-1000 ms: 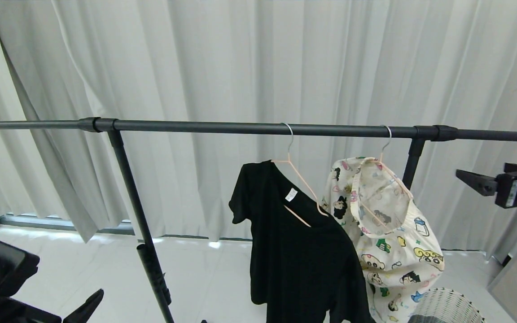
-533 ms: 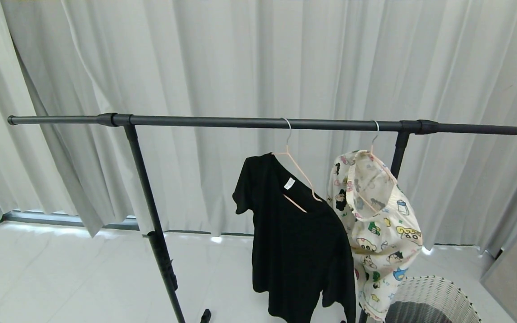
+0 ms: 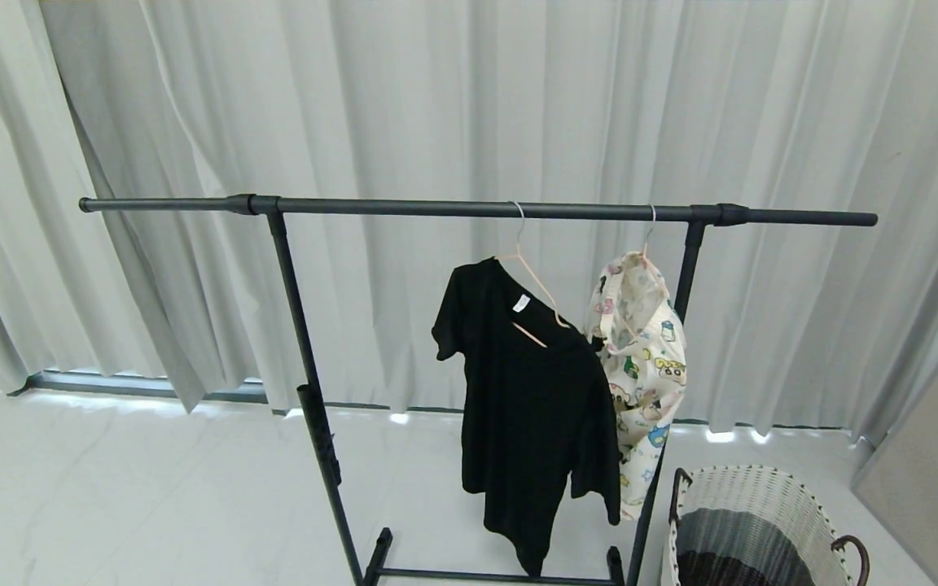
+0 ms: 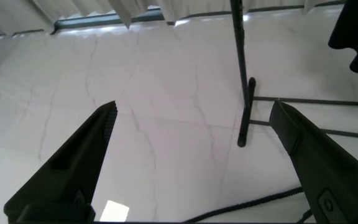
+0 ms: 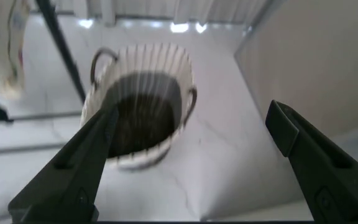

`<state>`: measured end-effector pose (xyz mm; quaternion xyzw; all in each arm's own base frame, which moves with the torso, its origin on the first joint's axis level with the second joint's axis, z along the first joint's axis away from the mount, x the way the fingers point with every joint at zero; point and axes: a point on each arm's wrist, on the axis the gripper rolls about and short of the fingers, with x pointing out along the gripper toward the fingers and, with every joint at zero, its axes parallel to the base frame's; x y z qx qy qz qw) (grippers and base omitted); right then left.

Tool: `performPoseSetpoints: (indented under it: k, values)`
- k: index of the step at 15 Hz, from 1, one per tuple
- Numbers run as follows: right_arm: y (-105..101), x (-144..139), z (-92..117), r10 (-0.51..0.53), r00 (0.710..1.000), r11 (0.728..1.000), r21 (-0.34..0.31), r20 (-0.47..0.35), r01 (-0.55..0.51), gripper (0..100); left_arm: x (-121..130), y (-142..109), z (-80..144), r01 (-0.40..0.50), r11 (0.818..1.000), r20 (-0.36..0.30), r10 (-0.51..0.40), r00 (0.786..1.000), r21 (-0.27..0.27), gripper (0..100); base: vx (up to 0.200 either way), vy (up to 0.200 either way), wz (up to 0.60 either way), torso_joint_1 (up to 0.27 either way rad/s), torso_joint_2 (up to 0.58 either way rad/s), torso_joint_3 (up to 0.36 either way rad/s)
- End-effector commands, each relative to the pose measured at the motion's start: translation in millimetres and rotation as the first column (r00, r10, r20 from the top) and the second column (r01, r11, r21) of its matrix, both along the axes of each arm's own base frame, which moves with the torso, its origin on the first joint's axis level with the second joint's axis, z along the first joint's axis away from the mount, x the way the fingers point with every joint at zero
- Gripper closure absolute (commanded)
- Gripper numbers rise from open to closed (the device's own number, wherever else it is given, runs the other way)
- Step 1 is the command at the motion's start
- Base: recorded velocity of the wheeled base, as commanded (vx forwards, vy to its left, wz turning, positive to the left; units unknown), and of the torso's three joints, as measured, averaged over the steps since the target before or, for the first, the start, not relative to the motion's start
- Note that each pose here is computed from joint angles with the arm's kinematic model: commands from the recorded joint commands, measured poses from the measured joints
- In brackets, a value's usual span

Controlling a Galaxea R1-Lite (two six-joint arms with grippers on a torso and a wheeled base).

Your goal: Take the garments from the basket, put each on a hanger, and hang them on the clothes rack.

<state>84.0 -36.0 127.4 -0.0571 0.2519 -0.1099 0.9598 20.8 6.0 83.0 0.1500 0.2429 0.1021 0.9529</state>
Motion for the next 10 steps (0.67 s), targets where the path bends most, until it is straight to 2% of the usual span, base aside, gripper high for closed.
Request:
performPoseSetpoints:
  k: [1, 2, 5, 8, 10]
  values:
    - [13.1, -29.0, -7.2, -0.007, 1.000, 1.000, -0.013, 0.027, 0.007, 0, -3.8, 0.0, 0.7, -0.005, 1.000, 0.045, 0.005, 0.999, 0.001, 0, -0.200, 0.000, 0.00, 0.012, 0.01, 0.007]
    - [18.4, -39.8, -10.9, -0.005, 1.000, 1.000, -0.008, 0.016, 0.005, 0, -5.5, 0.2, 1.0, -0.012, 1.000, 0.065, 0.012, 0.998, 0.004, 0, -0.200, 0.000, 0.00, 0.002, 0.00, 0.007]
    - [19.9, -41.8, -14.3, 0.018, 1.000, 1.000, -0.010, 0.009, -0.018, 0, -10.7, 1.0, 1.8, -0.053, 0.998, 0.123, 0.051, 0.991, 0.018, 0, -0.200, 0.000, 0.00, 0.004, 0.00, 0.001]
    - [21.9, -41.6, -15.3, 0.109, 0.994, 0.994, -0.004, 0.014, -0.109, 0, -18.0, 1.0, 2.1, -0.061, 0.998, 0.202, 0.056, 0.978, 0.020, 0, 0.000, 0.000, 0.00, 0.000, 0.00, 0.000]
    - [26.0, -40.7, -15.5, 0.266, 0.964, 0.964, 0.005, 0.028, -0.266, 0, -26.0, 2.3, 2.1, -0.132, 0.991, 0.288, 0.118, 0.950, 0.029, 0, 0.000, 0.000, 0.00, 0.000, 0.00, 0.000]
